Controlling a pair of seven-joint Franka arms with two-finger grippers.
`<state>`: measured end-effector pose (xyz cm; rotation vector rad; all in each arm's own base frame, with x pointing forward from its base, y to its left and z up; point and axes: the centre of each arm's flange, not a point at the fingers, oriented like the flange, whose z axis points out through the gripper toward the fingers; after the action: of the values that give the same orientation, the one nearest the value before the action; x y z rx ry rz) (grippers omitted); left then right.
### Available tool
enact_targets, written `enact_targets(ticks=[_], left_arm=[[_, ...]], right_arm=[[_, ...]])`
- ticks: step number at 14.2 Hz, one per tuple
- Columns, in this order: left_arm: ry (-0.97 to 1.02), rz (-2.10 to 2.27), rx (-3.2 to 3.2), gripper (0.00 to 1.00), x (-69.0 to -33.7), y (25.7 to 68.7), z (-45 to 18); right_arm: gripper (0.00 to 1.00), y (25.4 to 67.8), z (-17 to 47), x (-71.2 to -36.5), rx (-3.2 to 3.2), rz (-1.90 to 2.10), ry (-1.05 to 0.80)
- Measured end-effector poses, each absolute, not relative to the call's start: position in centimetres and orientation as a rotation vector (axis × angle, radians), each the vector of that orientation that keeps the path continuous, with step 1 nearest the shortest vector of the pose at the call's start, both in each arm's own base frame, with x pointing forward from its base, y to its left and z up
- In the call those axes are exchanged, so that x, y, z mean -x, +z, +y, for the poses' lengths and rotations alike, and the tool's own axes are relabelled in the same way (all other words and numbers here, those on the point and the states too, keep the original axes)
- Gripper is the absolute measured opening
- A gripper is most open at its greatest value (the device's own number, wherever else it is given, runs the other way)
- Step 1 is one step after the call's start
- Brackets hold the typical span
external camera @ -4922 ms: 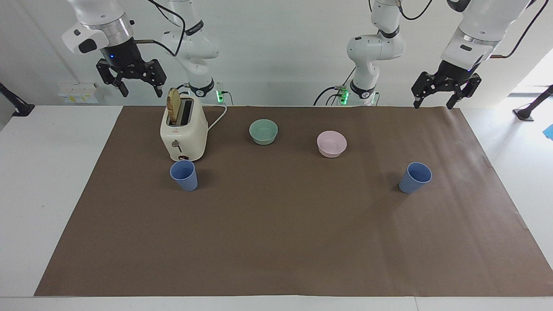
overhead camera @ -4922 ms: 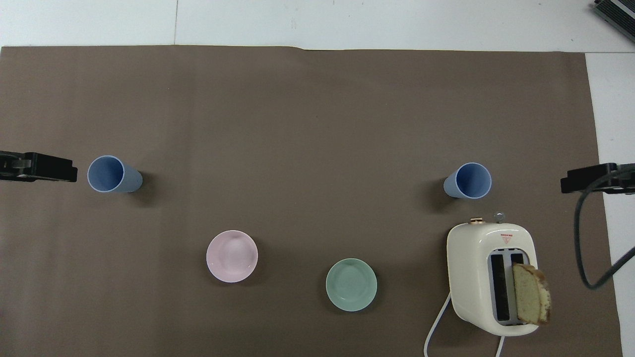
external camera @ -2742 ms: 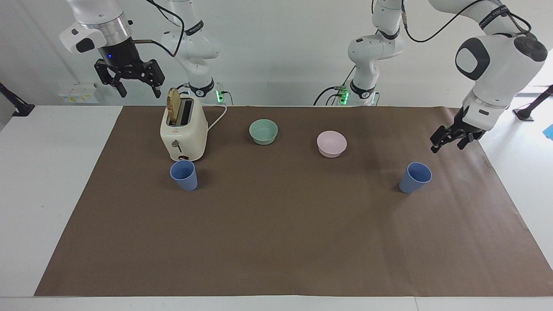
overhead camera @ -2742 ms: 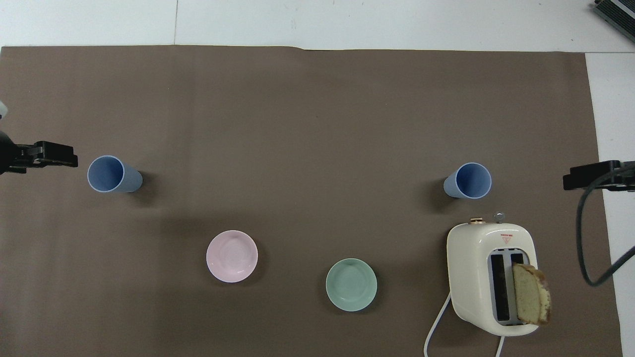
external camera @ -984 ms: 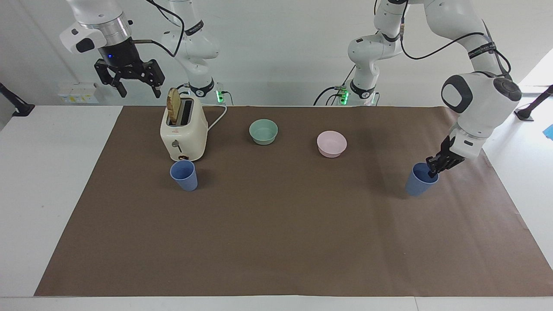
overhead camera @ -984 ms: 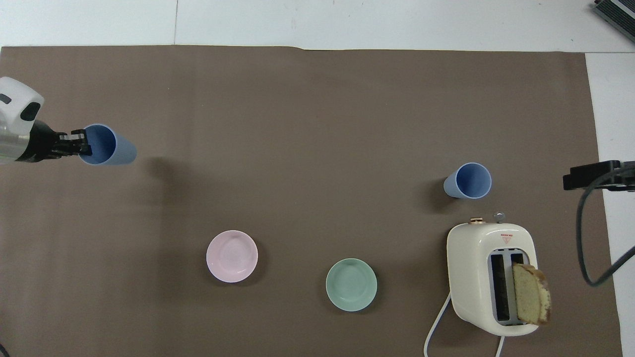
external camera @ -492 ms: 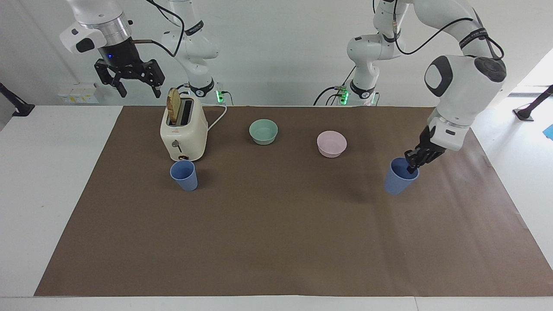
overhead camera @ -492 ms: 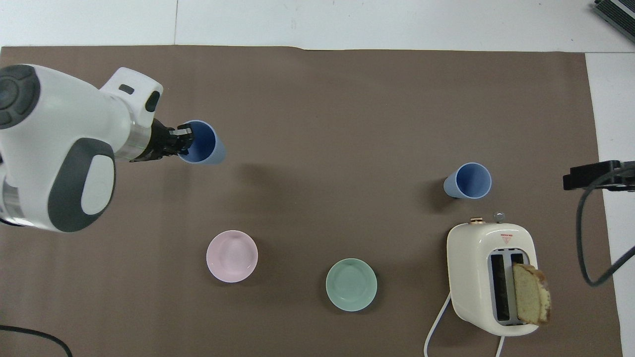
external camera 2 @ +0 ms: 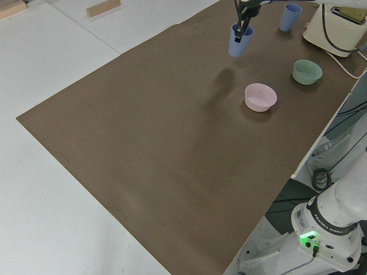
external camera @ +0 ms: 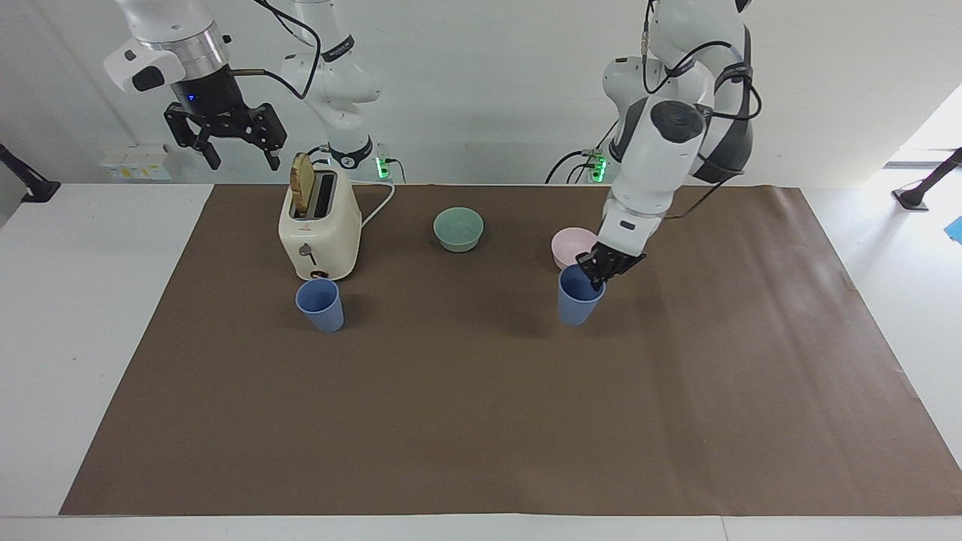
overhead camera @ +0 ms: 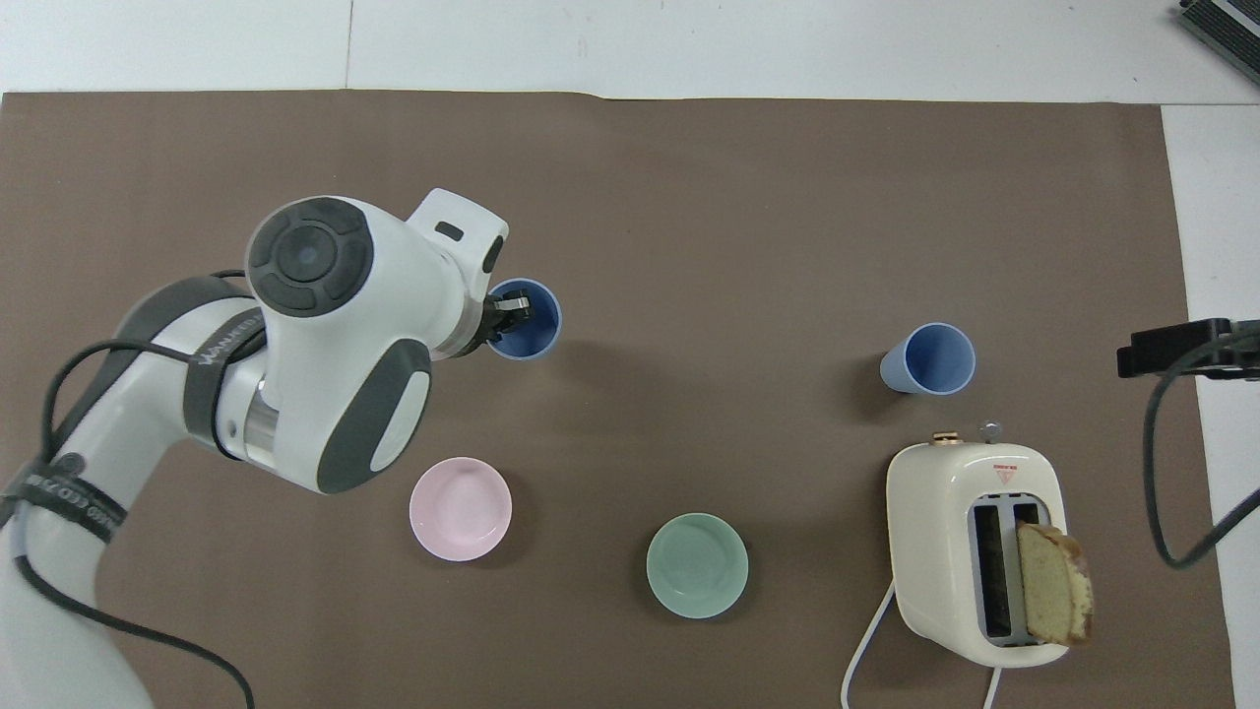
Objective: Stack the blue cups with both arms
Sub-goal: 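Carry the blue cup with the left gripper toward the table center, then set the cup down, release, and withdraw the left gripper to rest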
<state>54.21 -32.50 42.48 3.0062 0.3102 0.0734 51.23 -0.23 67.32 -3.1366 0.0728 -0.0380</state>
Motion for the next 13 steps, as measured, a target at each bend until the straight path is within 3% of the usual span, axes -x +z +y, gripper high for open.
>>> enact_targets(ticks=[10,12,13], left_arm=[[0.075,0.212,-3.006,0.04,-50.9,37.5,-36.2],[0.079,0.214,-3.005,0.07,-50.9,37.4,-36.2],[0.084,0.218,-3.003,0.14,-51.1,37.5,-36.1]], right_arm=[[1.0,67.3,-0.2,-51.2,3.137,0.073,-0.038],[1.0,67.3,-0.2,-51.2,3.137,0.073,-0.038],[1.0,67.3,-0.2,-51.2,3.137,0.073,-0.038]])
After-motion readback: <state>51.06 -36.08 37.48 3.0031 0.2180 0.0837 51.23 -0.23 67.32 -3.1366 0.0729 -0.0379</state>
